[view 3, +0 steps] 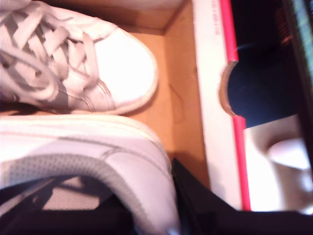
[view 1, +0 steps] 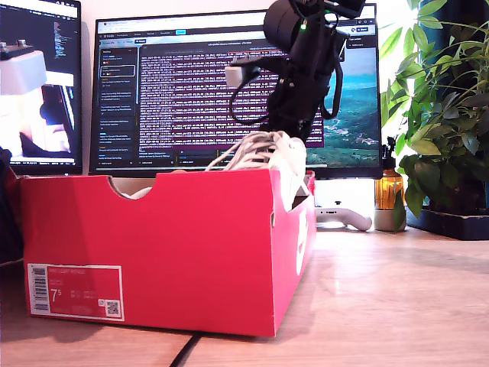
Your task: Pack the white shoes by picking the first shoe and placing it inside the red shoebox, left side, then picking and rotating the second shoe and placing it in the shoebox
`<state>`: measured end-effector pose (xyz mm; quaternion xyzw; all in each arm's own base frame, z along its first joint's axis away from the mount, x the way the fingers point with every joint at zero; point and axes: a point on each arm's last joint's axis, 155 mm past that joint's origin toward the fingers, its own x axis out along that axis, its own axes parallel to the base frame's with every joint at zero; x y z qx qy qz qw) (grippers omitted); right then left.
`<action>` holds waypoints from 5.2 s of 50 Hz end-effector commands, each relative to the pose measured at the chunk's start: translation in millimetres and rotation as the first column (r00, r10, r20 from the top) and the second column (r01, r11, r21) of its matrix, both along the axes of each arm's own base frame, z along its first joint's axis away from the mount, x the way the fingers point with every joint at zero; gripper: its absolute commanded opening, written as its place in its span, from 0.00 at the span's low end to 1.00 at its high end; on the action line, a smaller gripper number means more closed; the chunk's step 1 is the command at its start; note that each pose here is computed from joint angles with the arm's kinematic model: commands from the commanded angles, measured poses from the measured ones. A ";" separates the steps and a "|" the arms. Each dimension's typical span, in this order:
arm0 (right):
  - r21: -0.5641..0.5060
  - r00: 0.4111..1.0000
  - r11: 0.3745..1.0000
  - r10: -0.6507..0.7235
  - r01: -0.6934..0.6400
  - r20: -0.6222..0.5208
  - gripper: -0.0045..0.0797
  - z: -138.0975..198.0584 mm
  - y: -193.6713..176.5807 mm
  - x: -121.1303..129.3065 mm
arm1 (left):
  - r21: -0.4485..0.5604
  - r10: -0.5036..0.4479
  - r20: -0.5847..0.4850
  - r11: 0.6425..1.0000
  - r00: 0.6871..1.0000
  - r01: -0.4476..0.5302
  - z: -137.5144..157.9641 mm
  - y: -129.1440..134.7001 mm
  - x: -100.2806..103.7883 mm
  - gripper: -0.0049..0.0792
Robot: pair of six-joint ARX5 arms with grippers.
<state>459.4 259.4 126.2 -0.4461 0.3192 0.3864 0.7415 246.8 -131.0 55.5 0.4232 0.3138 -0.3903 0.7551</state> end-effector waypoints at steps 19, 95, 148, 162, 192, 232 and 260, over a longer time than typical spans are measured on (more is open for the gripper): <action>-0.049 0.999 0.998 -0.037 0.037 0.012 0.07 -33.3 10.6 10.9 | -0.014 -0.007 0.002 1.000 1.000 0.007 2.8 -3.9 1.1 0.04; 0.073 0.667 0.674 -0.699 0.735 -0.258 0.04 93.6 -51.2 -48.7 | -0.043 0.063 -0.032 0.997 0.998 -0.064 4.0 -0.6 -2.4 0.04; 0.237 0.423 0.384 -0.895 0.892 -0.141 0.04 136.3 -210.4 -57.7 | -0.472 0.439 0.048 0.802 0.897 -0.367 107.3 21.9 -1.1 0.04; 0.426 0.479 0.418 -0.877 0.802 -0.041 0.04 130.6 -226.2 -77.1 | -0.665 0.545 0.033 0.638 0.838 -0.389 147.5 30.2 27.5 0.04; 0.575 0.527 0.447 -0.849 0.686 0.030 0.04 47.8 -232.5 -107.3 | -0.764 0.615 0.043 0.528 0.787 -0.371 152.8 48.6 50.1 0.04; 0.736 0.472 0.328 -0.881 0.592 0.013 0.04 17.0 -272.9 -131.8 | -0.796 0.707 0.081 0.471 0.702 -0.382 108.5 74.0 47.5 0.04; 0.678 0.476 0.339 -0.879 0.652 -0.018 0.04 -66.6 -272.8 -171.4 | -0.809 0.779 0.115 0.433 0.616 -0.397 81.8 102.7 19.4 0.04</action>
